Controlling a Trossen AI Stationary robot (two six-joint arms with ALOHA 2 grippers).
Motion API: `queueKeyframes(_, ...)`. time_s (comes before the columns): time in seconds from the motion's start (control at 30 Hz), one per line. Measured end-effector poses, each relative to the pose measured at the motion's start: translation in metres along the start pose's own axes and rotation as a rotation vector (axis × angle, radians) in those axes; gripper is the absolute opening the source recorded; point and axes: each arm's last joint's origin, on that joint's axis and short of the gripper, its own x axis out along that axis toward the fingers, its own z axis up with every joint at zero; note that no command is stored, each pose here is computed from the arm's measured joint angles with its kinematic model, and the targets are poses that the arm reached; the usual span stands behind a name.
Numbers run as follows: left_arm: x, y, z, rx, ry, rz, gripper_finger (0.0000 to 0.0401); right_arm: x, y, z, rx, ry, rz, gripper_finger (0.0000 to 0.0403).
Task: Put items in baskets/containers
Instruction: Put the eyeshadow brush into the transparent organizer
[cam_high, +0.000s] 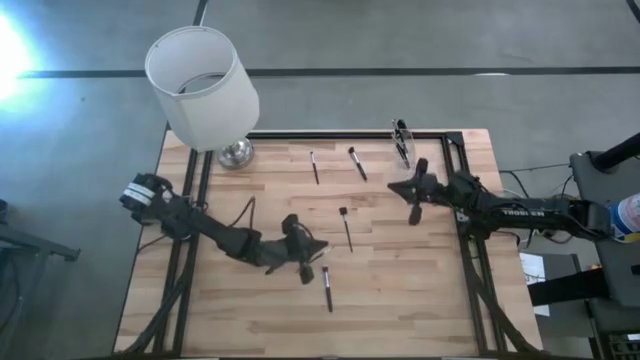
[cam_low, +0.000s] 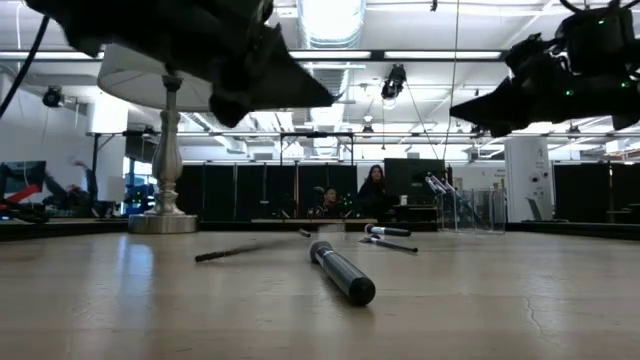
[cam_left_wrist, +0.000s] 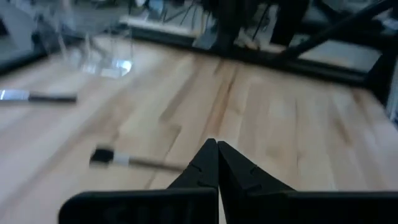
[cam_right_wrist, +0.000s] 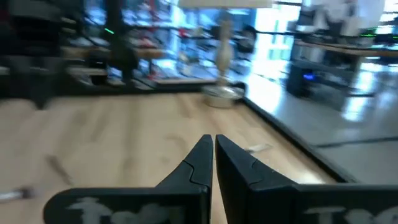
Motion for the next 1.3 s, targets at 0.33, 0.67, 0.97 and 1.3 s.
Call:
queueKeyframes(0.33,0.015,0.016,-0.003,-0.135,0.281,-0.107,0.0001,0.008,0.012,-0.010,0.045,0.070,0.077,0.0013)
queueKeyframes(0.67,0.018,-0.003,-0.001,-0.244,0.553,0.029,0.0077,0.013,0.012,-0.011,0.049,0.102,0.062,0.0013)
queueKeyframes(0.97,0.045,0.007,-0.008,-0.163,0.550,0.097,0.0101,0.013,0.012,-0.012,0.049,0.103,0.063,0.0013)
queueKeyframes(1.3,0.074,0.025,-0.010,-0.088,0.575,0.109,0.0101,0.013,0.013,-0.012,0.048,0.103,0.069,0.0013)
